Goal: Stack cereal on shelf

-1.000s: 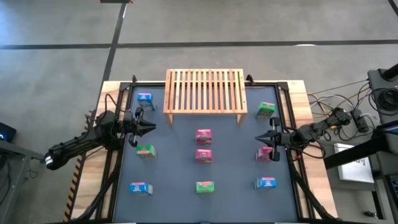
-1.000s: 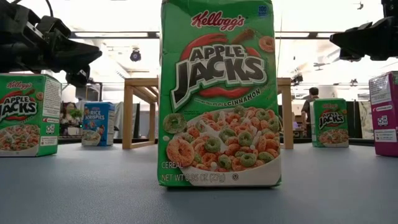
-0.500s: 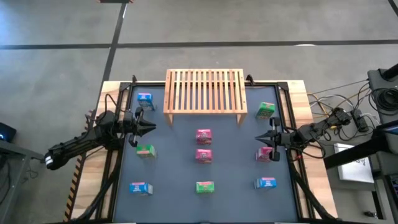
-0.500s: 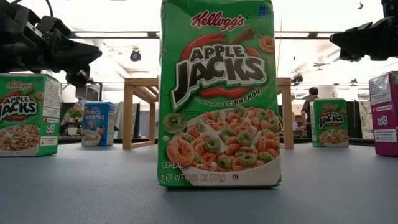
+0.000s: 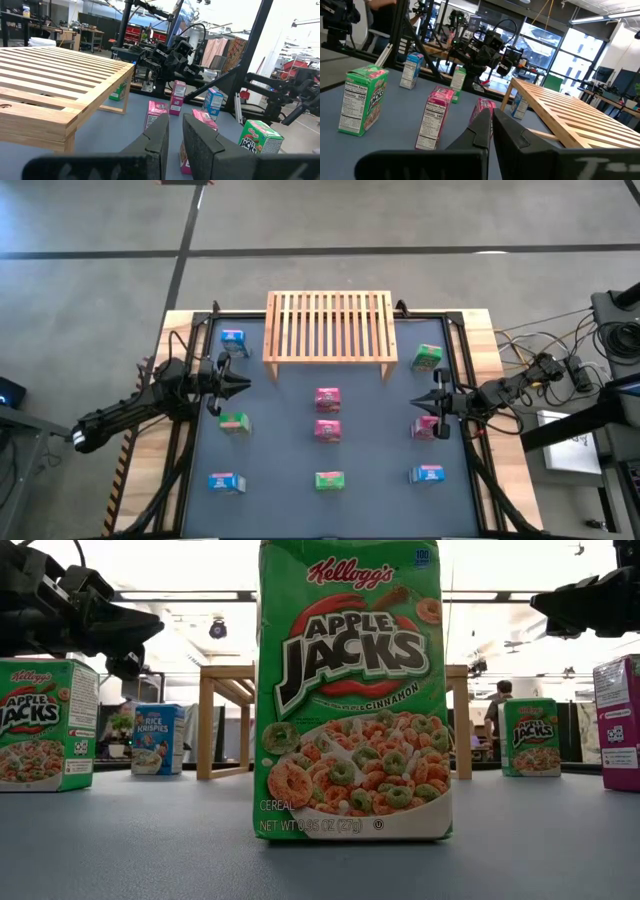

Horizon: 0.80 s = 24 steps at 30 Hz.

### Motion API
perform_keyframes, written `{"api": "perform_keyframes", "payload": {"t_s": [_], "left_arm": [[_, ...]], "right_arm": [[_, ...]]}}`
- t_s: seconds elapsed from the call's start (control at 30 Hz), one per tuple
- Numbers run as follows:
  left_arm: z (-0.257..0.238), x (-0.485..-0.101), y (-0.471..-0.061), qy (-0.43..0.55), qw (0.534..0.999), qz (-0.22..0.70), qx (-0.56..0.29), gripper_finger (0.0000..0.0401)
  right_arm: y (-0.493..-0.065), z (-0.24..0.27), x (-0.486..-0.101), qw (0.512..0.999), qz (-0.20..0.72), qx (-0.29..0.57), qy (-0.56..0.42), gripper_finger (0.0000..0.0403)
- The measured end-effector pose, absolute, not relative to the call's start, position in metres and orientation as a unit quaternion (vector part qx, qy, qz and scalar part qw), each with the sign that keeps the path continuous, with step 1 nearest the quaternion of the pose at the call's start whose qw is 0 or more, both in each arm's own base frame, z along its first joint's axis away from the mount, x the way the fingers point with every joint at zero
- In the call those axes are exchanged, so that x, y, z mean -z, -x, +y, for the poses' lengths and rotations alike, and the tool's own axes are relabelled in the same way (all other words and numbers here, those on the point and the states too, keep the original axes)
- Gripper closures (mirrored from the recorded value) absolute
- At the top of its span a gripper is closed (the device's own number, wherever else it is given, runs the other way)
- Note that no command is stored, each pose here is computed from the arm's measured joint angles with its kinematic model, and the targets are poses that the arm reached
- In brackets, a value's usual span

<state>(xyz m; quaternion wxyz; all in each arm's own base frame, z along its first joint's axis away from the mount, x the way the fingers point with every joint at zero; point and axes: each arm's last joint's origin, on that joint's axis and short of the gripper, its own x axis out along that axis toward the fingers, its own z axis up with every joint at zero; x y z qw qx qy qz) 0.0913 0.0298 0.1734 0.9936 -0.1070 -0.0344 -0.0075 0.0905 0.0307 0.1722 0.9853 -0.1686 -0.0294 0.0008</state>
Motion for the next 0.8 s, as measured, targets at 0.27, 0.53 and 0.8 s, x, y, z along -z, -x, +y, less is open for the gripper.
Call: {"api": "perform_keyframes", "payload": {"t_s": [0.27,0.53,0.8], "left_arm": [[0.0298,-0.1733,-0.0913,0.107,0.994,-0.034,0.007,0.0362],[0.0298,-0.1734,-0.0913,0.049,0.998,-0.035,0.005,0.0362],[0.0298,-0.1734,-0.0913,0.093,0.995,-0.035,0.007,0.0362]], "right_arm": [[-0.0905,0.0307,-0.1722,0.985,-0.029,-0.001,0.169,0.0394],[-0.0905,0.0306,-0.1722,0.985,-0.029,-0.001,0.169,0.0394],[-0.0905,0.0307,-0.1722,0.985,-0.029,-0.001,0.169,0.0394]]}}
